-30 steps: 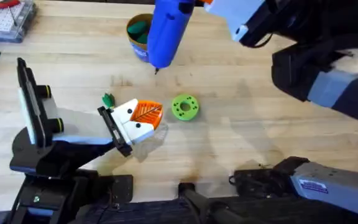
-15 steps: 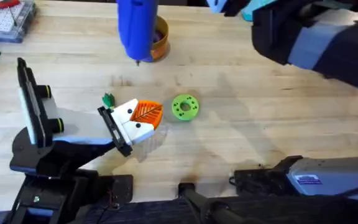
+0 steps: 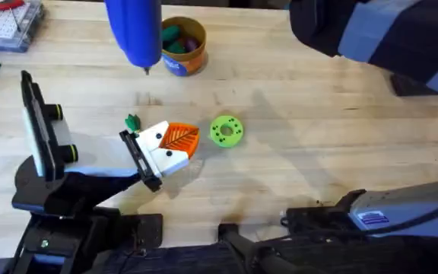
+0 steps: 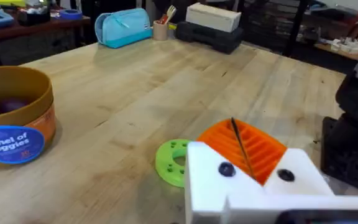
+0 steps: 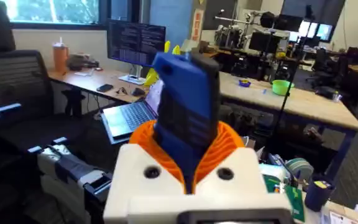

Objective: Pick up the gripper from the table and insert it into the empty holder that is missing its gripper. Then pick up a screw, insert it into the mounting hole, and use the screwdriver to tighten it. Finally, clean up the table by picking up the vegetable and placing it into the bucket.

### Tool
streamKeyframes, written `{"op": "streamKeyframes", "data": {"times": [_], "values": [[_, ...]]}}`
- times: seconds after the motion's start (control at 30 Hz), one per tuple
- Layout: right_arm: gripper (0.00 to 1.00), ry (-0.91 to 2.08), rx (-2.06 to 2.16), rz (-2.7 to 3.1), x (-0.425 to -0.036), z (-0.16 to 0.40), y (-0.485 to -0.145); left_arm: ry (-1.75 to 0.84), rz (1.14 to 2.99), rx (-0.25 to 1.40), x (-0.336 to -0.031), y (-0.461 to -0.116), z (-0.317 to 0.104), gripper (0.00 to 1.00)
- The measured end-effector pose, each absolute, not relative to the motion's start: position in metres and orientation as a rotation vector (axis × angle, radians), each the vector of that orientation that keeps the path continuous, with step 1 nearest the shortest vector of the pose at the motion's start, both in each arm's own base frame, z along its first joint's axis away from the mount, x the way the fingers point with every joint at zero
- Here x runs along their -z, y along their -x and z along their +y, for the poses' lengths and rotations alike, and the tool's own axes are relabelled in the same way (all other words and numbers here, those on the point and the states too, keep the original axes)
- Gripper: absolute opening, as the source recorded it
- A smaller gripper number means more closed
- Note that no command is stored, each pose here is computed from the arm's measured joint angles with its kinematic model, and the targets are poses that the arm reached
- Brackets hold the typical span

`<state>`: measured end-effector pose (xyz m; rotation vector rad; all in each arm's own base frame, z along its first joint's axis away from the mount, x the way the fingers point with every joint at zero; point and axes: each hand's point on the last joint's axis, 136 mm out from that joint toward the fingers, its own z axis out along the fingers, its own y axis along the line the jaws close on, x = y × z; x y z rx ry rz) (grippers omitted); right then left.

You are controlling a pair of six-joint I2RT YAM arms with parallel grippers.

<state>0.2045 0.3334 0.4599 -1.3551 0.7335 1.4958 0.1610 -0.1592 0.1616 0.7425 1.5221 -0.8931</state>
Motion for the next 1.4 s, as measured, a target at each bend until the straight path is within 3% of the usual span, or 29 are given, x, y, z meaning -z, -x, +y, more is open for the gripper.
{"op": "streamKeyframes", "data": {"times": [0.6,1.4], "values": [[0.026,1.415,-1.488,0.672,-0.453,0.339,-0.195,-0.742,1.522,0.893,-0.162,-0.161,-0.159,0.004],[0.026,1.389,-1.558,0.753,-0.396,0.343,-0.190,-0.742,1.524,0.894,-0.161,-0.161,-0.159,0.004]]}}
